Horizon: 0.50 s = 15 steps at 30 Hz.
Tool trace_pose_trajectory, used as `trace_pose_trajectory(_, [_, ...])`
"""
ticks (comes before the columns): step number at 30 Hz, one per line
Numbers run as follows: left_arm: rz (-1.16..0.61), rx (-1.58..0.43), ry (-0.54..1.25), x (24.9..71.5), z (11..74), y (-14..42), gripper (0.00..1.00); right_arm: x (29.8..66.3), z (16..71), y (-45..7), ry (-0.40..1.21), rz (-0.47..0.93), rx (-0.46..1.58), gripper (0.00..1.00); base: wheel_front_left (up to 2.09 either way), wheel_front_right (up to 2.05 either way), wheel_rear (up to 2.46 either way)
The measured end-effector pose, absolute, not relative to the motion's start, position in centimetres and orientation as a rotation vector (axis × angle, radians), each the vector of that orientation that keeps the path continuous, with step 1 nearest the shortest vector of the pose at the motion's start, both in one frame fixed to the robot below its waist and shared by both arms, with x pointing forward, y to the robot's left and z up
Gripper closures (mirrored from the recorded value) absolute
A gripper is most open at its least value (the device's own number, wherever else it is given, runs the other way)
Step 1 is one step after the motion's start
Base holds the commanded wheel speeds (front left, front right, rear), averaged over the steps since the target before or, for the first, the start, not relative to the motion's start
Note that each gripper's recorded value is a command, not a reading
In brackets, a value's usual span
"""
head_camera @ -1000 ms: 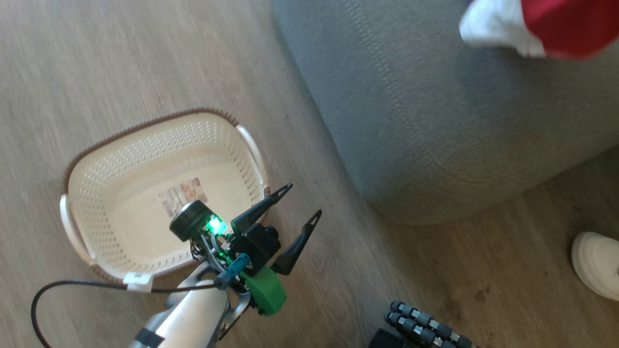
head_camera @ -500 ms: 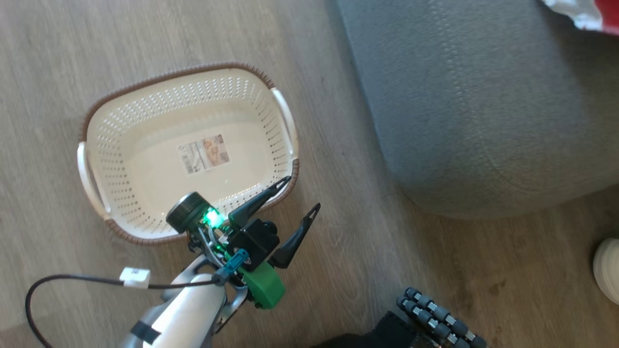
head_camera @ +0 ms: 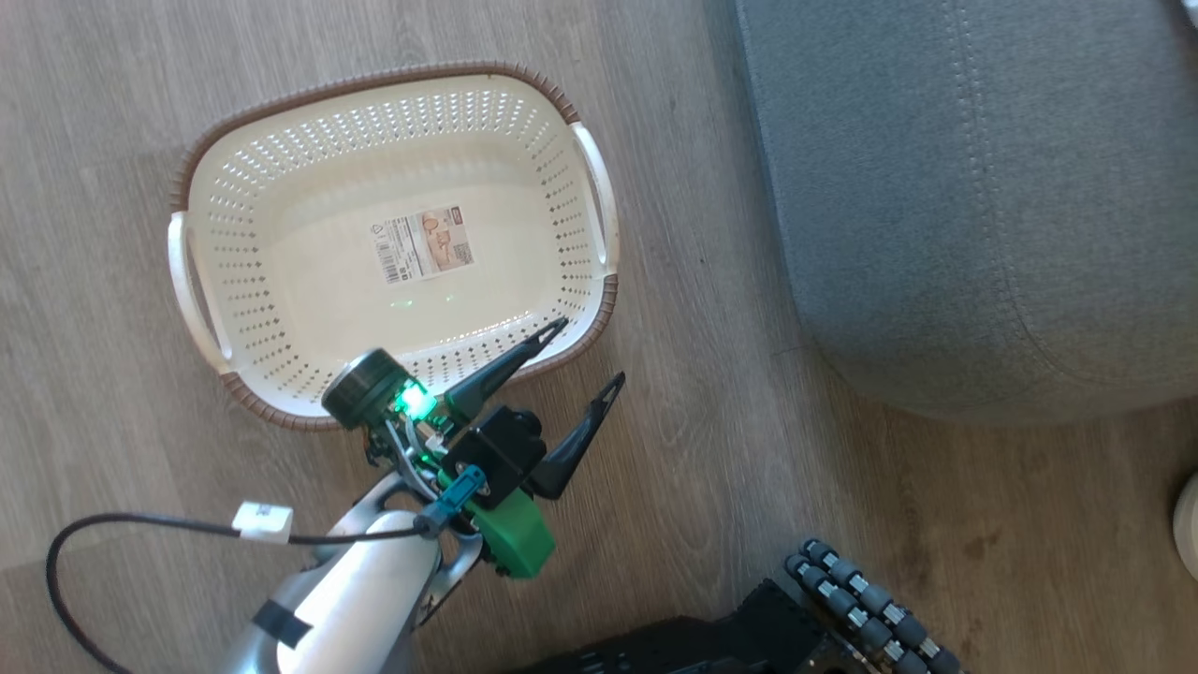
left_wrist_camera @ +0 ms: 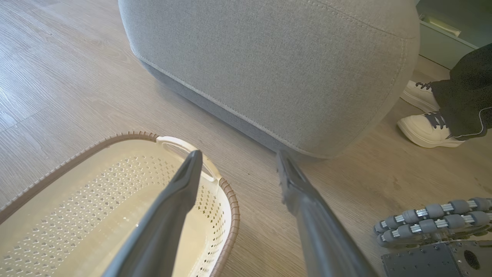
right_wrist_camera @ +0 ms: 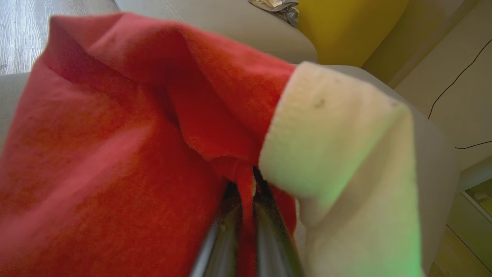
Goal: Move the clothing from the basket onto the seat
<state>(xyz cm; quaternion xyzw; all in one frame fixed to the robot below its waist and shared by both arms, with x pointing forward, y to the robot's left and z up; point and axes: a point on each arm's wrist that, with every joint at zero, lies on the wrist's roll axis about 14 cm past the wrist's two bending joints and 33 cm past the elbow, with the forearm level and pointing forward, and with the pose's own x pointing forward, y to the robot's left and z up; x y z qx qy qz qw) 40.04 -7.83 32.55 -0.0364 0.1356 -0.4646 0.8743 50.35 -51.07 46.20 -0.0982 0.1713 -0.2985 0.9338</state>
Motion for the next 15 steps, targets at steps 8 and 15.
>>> trace_pose_trajectory(8, [-0.952,-0.073,0.264,41.2,32.6,-7.7,0.0,51.2,42.3,-48.3,0.459,-0.544,-0.179,1.0,0.0,0.0,0.0])
trace_pose_trajectory(15, [-0.954,-0.054,0.252,41.1,33.4,-7.9,0.0,50.9,43.6,-48.3,0.468,-0.536,-0.183,0.0,0.0,0.0,0.0])
